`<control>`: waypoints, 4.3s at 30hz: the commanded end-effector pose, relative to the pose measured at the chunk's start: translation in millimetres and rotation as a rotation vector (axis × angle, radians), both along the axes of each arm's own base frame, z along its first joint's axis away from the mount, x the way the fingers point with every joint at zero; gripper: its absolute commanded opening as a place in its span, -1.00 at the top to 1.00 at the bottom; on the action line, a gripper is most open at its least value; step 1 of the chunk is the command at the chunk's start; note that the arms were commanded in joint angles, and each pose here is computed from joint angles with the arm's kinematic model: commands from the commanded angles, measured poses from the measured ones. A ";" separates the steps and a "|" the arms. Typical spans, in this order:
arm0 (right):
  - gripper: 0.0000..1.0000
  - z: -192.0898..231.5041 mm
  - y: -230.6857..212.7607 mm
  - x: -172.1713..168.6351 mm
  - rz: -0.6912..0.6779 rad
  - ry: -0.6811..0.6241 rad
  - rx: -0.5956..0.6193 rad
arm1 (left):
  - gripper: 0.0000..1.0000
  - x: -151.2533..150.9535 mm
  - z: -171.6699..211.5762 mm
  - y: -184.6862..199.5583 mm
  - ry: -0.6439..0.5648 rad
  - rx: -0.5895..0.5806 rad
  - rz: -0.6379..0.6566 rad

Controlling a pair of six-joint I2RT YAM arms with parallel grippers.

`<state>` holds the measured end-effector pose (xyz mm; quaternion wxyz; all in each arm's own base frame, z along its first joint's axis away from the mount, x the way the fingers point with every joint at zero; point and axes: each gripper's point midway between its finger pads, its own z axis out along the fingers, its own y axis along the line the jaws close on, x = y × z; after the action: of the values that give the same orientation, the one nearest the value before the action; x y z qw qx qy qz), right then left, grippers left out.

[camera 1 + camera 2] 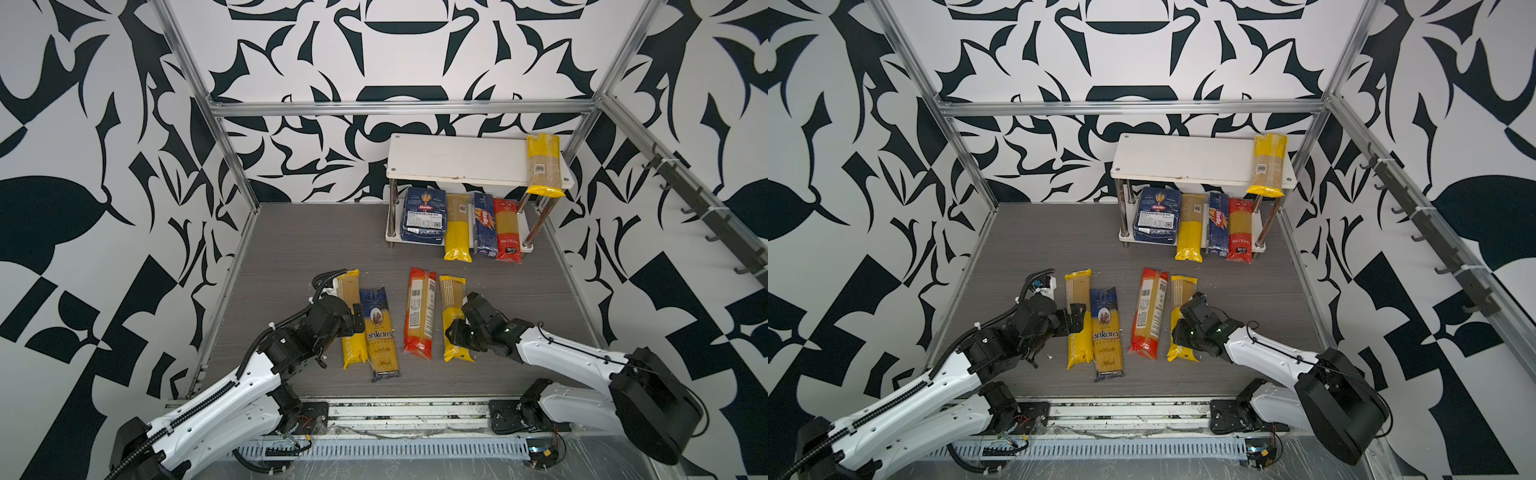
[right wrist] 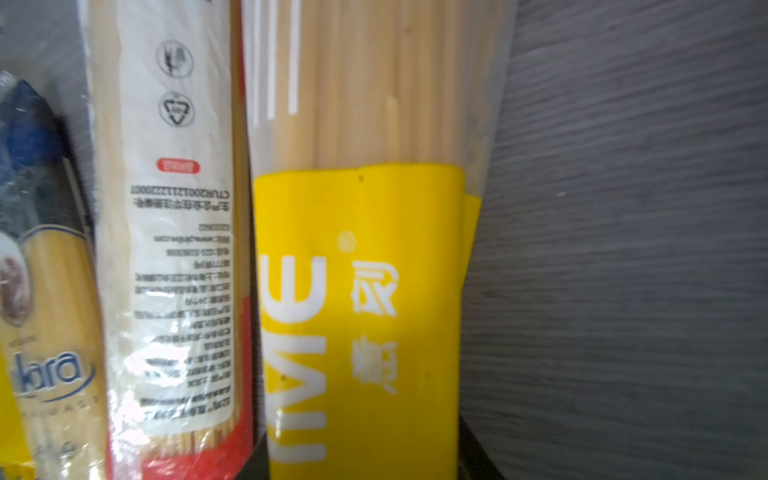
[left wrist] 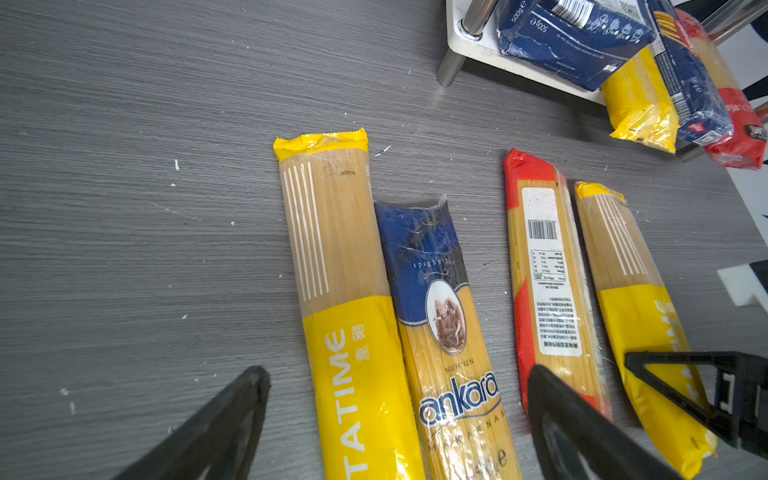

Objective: Place and organize the pasta boxes and bags onto the shelf

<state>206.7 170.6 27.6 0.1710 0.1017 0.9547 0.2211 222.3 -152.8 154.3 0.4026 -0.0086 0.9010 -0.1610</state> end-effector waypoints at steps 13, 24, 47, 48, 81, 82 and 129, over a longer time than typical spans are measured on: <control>0.76 49.9 32.2 -3.4 0.053 -0.024 0.289 | -0.99 10.7 24.2 -7.3 -0.050 0.009 -0.009; 0.82 79.6 38.6 1.2 0.067 -0.075 0.408 | -0.99 14.2 32.0 -8.2 -0.058 0.039 -0.016; 0.83 147.9 43.0 -0.9 0.136 -0.172 0.503 | -0.99 24.0 60.4 -3.9 -0.108 0.089 0.007; 0.83 150.3 43.1 -1.1 0.140 -0.175 0.503 | -0.99 24.3 61.6 -4.4 -0.109 0.090 0.005; 0.87 237.0 53.0 -8.1 0.233 -0.296 0.625 | -0.99 18.6 83.8 -8.0 -0.117 0.042 -0.025; 0.87 242.5 53.7 -8.0 0.237 -0.305 0.631 | -0.98 18.5 84.1 -7.7 -0.117 0.043 -0.025; 0.93 469.0 26.5 94.2 0.277 -0.718 0.570 | -0.99 45.3 119.5 -8.8 -0.185 0.119 -0.054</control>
<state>305.6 203.9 413.0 0.3107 0.0156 0.8171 0.4854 262.1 -161.2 261.4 0.4715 0.0549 0.8735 -0.1086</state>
